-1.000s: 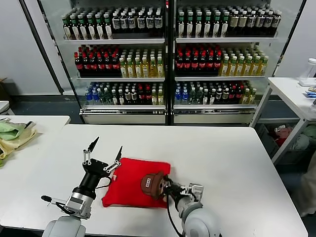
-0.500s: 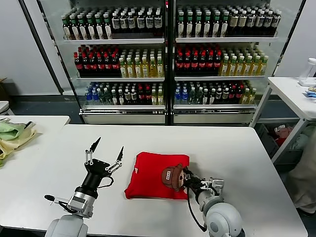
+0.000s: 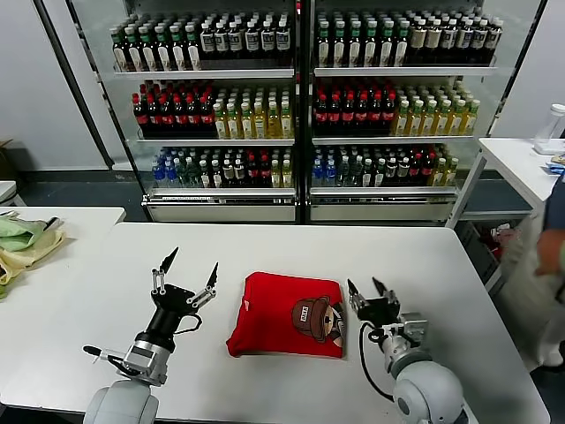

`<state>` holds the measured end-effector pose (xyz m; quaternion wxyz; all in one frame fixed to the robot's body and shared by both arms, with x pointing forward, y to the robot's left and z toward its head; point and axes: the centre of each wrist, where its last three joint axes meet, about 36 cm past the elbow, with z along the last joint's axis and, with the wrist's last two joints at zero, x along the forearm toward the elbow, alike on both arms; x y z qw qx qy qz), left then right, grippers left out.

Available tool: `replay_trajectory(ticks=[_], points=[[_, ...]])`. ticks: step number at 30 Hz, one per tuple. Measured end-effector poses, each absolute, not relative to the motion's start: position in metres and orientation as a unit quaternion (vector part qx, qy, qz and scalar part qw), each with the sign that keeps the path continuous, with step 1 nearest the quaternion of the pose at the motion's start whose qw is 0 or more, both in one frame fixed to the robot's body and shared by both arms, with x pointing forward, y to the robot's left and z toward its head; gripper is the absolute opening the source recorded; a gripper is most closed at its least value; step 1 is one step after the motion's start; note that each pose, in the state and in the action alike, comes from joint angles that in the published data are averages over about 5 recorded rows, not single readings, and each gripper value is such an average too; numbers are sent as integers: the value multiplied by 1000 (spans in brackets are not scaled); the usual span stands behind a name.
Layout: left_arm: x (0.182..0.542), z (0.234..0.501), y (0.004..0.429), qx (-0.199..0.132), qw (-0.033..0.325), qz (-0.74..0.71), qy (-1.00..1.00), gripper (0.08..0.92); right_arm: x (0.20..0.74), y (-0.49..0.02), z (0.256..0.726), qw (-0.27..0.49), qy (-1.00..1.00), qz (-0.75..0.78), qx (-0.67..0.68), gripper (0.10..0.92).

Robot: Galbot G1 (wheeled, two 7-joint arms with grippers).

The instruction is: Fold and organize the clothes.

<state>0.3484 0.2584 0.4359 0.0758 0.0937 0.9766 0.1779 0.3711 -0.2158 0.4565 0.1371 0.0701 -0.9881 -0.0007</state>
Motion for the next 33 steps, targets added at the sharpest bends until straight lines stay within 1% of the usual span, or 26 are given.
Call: replay_trajectory(ticks=[4,8,21,27,33], points=[[353,434,261,92,74,179,977,823,377,-221,456,104,-993,21,58,760],[355,432,262,89,73,179,977,823,385,-226,452,81,-995,41,47,816],[365,427,267,85,69,180,978,823,402,-237,447,33,-996,83,27,823],[374,424,271,83,67,182,977,823,409,-243,446,21,-995,95,13,823],[387,423,274,85,73,177,978,823,416,-254,445,7,-993,116,-6,823]])
